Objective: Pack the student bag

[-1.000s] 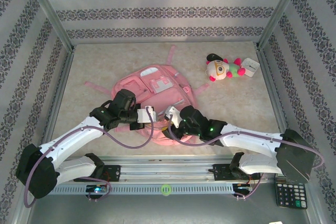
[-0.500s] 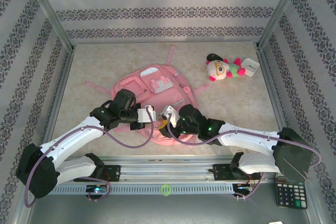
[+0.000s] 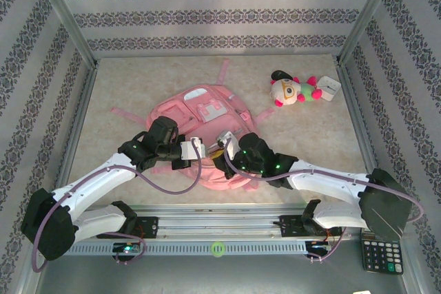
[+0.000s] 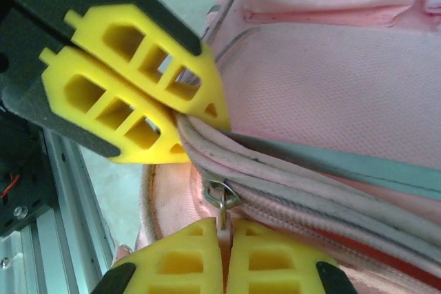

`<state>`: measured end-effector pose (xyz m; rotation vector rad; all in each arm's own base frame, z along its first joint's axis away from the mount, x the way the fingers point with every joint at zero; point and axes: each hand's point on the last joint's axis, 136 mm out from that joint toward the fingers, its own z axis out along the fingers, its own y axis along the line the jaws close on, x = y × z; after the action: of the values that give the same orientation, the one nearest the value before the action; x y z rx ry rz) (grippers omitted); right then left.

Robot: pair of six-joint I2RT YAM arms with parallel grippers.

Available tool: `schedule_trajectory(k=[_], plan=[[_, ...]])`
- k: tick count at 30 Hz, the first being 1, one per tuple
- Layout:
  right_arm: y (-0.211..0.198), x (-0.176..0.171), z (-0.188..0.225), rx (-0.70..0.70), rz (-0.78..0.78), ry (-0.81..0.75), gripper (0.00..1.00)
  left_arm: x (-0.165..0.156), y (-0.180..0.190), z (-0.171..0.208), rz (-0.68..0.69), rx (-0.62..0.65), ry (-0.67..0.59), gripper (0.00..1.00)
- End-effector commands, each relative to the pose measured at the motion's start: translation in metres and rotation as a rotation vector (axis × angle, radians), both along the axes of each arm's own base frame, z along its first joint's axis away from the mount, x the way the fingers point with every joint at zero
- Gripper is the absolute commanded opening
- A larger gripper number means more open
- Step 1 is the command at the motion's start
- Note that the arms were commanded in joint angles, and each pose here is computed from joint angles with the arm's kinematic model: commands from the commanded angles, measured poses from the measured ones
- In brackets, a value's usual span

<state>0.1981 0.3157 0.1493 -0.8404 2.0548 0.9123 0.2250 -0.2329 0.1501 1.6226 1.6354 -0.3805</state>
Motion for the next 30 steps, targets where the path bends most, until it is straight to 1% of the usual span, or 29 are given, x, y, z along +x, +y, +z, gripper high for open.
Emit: schedule_trajectory(k=[1, 5, 8, 10, 13, 14, 15, 16, 17, 18, 20, 21, 22, 23, 25, 28, 30], plan=[[-0.036, 0.030, 0.003, 0.024, -0.206, 0.035, 0.00, -0.006, 0.002, 0.007, -0.022, -0.035, -0.008, 0.00], [-0.075, 0.036, -0.012, -0.036, -0.292, 0.105, 0.00, -0.006, 0.017, 0.000, 0.006, 0.006, -0.010, 0.00], [-0.093, 0.038, -0.020, -0.058, -0.327, 0.141, 0.00, -0.007, 0.029, -0.004, 0.022, 0.030, -0.010, 0.00], [-0.095, 0.037, -0.022, -0.064, -0.322, 0.152, 0.00, -0.009, 0.036, -0.009, 0.023, 0.060, -0.008, 0.00], [-0.085, 0.034, -0.020, -0.036, -0.284, 0.178, 0.00, -0.008, 0.052, -0.017, 0.059, 0.132, -0.011, 0.00], [-0.080, 0.032, -0.018, -0.023, -0.265, 0.188, 0.00, -0.007, 0.058, -0.020, 0.073, 0.166, -0.009, 0.02], [-0.075, 0.029, -0.016, -0.016, -0.246, 0.190, 0.00, -0.006, 0.062, -0.021, 0.089, 0.190, -0.006, 0.06], [-0.069, 0.026, -0.014, -0.011, -0.226, 0.187, 0.00, -0.007, 0.065, -0.022, 0.099, 0.204, 0.009, 0.13], [-0.063, 0.022, -0.012, -0.010, -0.208, 0.182, 0.00, -0.008, 0.063, -0.016, 0.105, 0.189, 0.027, 0.25], [-0.059, 0.020, -0.011, -0.008, -0.196, 0.178, 0.00, -0.008, 0.059, -0.009, 0.114, 0.157, 0.050, 0.35], [-0.052, 0.017, -0.010, -0.007, -0.177, 0.179, 0.00, -0.008, 0.040, 0.016, 0.137, 0.032, 0.113, 0.49], [-0.050, 0.016, -0.011, -0.008, -0.176, 0.183, 0.00, -0.003, 0.033, 0.025, 0.182, -0.019, 0.131, 0.50], [-0.050, 0.017, -0.013, -0.008, -0.177, 0.188, 0.00, 0.002, 0.024, 0.029, 0.216, -0.029, 0.129, 0.50], [-0.049, 0.017, -0.015, -0.012, -0.175, 0.195, 0.00, 0.003, 0.016, 0.028, 0.227, -0.005, 0.107, 0.54], [-0.049, 0.017, -0.018, -0.019, -0.177, 0.198, 0.00, 0.001, 0.000, 0.024, 0.223, 0.041, 0.079, 0.63], [-0.048, 0.017, -0.018, -0.015, -0.172, 0.199, 0.00, 0.004, -0.026, 0.021, 0.251, -0.010, 0.108, 0.70], [-0.048, 0.017, -0.016, -0.012, -0.171, 0.198, 0.00, 0.005, -0.041, 0.019, 0.246, -0.025, 0.094, 0.73]])
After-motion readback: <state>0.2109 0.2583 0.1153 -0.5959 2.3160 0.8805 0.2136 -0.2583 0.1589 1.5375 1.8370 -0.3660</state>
